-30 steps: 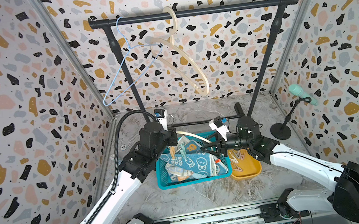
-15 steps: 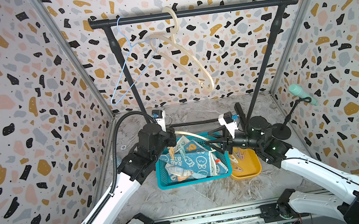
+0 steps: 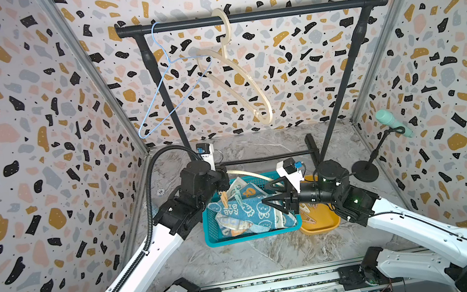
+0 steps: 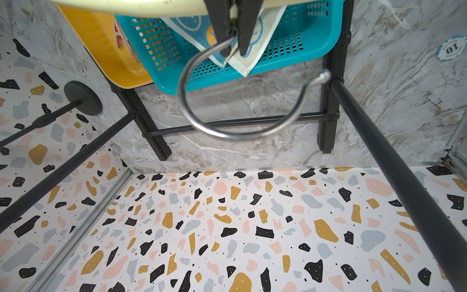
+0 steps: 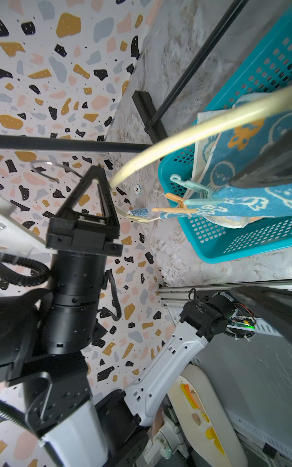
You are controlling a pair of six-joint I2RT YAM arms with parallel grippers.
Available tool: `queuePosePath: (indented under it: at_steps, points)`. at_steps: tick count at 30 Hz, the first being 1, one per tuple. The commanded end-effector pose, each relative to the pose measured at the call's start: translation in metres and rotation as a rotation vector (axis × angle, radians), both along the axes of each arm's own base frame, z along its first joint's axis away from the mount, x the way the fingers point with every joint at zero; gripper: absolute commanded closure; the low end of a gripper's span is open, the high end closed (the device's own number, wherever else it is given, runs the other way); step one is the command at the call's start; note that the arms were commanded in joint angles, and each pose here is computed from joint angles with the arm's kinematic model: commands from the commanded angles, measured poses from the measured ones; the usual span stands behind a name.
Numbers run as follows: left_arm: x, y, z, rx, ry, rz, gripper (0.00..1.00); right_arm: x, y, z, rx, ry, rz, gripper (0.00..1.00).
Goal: Remove the clothespins securing towels to the hanger
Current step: Pick up the hanger from the clothesline, then remove the clothespin from the hanger.
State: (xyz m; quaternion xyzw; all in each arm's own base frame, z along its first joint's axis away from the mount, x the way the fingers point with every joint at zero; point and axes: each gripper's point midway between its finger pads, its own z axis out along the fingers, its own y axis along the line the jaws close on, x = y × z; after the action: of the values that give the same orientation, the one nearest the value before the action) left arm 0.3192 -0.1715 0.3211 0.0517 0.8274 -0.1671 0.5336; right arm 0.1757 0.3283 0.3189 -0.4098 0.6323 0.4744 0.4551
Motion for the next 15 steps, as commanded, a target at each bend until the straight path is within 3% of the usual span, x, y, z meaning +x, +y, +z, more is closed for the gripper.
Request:
queuePosePath:
  at_steps: [1, 7, 15]
  points:
    - [0.002, -0.003, 0.017, -0.053, -0.041, 0.003, 1.00, -0.001, 0.012, 0.004, -0.021, -0.034, -0.003, 0.38]
    - [0.001, -0.006, 0.014, -0.057, -0.026, -0.007, 1.00, -0.001, 0.040, -0.019, -0.066, -0.003, 0.008, 0.38]
    - [0.001, -0.008, 0.012, -0.061, -0.017, -0.016, 1.00, 0.016, 0.066, -0.039, -0.137, 0.004, -0.085, 0.38]
